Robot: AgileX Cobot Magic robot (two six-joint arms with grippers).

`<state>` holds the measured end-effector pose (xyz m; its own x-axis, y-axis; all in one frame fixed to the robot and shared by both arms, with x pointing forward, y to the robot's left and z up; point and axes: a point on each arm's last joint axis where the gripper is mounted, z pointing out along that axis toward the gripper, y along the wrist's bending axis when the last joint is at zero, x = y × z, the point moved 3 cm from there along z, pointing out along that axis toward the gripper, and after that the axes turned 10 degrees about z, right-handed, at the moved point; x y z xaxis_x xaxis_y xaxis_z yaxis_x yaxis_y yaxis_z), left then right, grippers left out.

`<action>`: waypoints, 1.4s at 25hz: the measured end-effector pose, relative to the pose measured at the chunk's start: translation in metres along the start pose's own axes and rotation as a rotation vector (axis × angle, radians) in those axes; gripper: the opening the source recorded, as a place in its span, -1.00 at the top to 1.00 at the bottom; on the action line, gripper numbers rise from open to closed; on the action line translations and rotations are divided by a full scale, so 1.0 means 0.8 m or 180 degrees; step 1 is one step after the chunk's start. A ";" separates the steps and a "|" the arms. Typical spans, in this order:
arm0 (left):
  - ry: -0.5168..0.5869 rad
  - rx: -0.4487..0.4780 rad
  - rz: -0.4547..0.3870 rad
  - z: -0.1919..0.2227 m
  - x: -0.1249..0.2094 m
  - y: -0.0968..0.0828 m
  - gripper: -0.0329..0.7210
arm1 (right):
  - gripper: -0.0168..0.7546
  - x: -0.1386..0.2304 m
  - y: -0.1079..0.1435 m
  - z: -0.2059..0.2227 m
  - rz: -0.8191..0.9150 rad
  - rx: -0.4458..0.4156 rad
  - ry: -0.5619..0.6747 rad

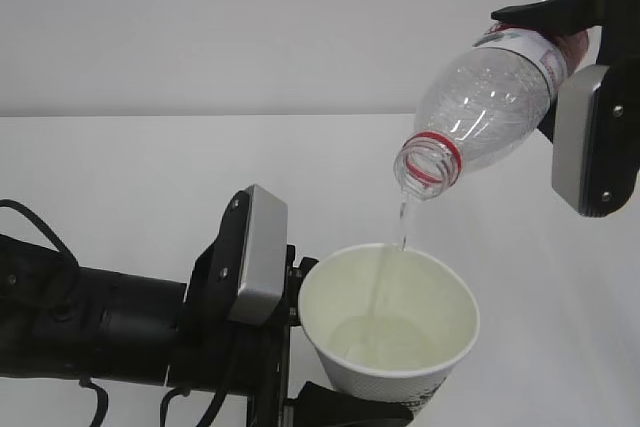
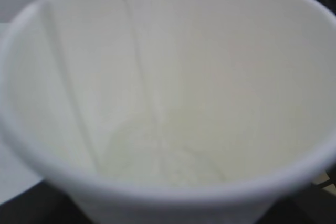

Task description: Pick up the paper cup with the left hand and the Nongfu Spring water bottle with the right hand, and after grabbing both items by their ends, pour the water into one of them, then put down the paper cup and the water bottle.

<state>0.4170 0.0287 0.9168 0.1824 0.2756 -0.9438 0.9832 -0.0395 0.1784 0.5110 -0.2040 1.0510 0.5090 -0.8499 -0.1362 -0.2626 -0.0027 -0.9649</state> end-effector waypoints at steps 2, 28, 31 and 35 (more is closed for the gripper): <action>0.0002 0.0011 0.0007 0.000 0.000 -0.001 -0.53 | -0.30 0.000 0.000 0.000 0.0000 0.0000 0.0000; -0.0052 0.0040 0.0017 0.000 -0.002 -0.002 -0.53 | -0.30 -0.001 0.000 0.000 -0.0079 0.0009 -0.0014; -0.0045 0.0045 0.0011 0.000 -0.001 -0.002 -0.53 | -0.30 -0.001 -0.001 0.000 -0.0079 0.0013 -0.0020; -0.0031 0.0056 -0.0002 0.001 0.001 -0.003 -0.53 | -0.30 -0.001 -0.001 0.000 -0.0083 0.0013 -0.0020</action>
<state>0.4150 0.0281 0.9151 0.1818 0.2664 -0.9466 0.9833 -0.0563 0.1730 0.5108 -0.2033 1.0515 0.5209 -0.8462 -0.1124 -0.2459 -0.0227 -0.9690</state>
